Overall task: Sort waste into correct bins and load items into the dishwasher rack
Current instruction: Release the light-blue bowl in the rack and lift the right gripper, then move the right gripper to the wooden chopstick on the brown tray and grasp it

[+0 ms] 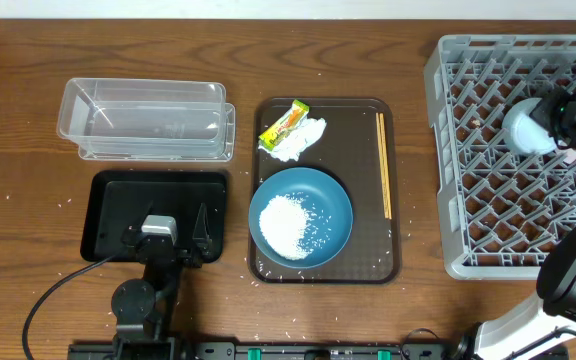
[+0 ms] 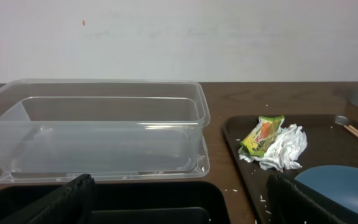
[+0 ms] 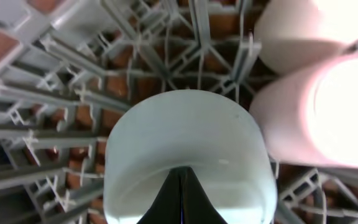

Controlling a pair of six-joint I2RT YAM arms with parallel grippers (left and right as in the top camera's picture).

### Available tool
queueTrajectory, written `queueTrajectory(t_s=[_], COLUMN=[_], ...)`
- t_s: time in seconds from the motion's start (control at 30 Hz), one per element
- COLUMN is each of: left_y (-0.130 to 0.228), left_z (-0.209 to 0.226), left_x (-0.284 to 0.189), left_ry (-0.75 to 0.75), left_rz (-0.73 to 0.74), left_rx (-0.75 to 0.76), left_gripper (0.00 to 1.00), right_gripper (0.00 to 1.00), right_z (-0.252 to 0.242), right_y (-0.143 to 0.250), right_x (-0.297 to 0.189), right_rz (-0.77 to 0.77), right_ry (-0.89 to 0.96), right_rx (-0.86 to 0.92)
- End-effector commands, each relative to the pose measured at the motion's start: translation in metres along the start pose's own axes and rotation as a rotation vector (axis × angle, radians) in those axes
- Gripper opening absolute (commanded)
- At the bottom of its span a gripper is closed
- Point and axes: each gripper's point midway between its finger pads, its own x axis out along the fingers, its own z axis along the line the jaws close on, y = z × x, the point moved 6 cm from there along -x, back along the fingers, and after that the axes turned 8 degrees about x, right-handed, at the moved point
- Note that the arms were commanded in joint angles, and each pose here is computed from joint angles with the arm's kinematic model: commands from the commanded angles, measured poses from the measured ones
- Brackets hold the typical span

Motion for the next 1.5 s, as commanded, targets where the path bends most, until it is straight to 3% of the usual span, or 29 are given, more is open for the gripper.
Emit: queueTrajectory(t_s=[0.0,0.7,0.9,0.97,1.0,1.03,1.07,1.1,1.2,1.27,1.47], left_y=[0.011,0.011,0.011,0.011,0.011,0.011,0.011,0.011,0.011,0.011,0.011], left_z=[-0.003,-0.003,-0.003,-0.003,-0.003,-0.003,-0.003,-0.003,-0.003,-0.003,-0.003], left_x=[0.001,0.001,0.001,0.001,0.001,0.001,0.001,0.001,0.001,0.001,0.001], left_ry=[0.021,0.021,0.021,0.021,0.021,0.021,0.021,0.021,0.021,0.021,0.021], left_rz=[0.039,0.039,0.039,0.039,0.039,0.039,0.039,0.039,0.039,0.039,0.039], left_rx=[0.002,0.002,0.002,0.002,0.002,0.002,0.002,0.002,0.002,0.002,0.002], left_gripper=[0.91,0.91,0.91,0.91,0.91,0.91,0.91,0.91,0.91,0.91,0.91], right_gripper=[0.01,0.01,0.03,0.13,0.23,0.48,0.87,0.99,0.99,0.99,0.99], right_z=[0.003,0.020,0.027,0.035,0.044,0.053,0.066,0.077,0.098,0.106,0.117], right_y=[-0.001,0.002,-0.012,-0.017,-0.019,-0.019,-0.016,-0.012,-0.005,0.002,0.062], right_x=[0.003,0.027,-0.016,-0.042,-0.062,-0.078,-0.099,-0.120,-0.172,-0.193,-0.184], right_rz=[-0.014,0.000,-0.020,-0.031,-0.035,-0.033,-0.024,-0.011,-0.003,0.003,0.212], right_ry=[-0.001,-0.119,-0.141,-0.198,-0.273,-0.359,-0.482,-0.608,-0.857,-0.917,-0.723], right_rx=[-0.006,-0.011,-0.009,-0.017,-0.054,-0.107,-0.175,-0.228,-0.304,-0.323,-0.310])
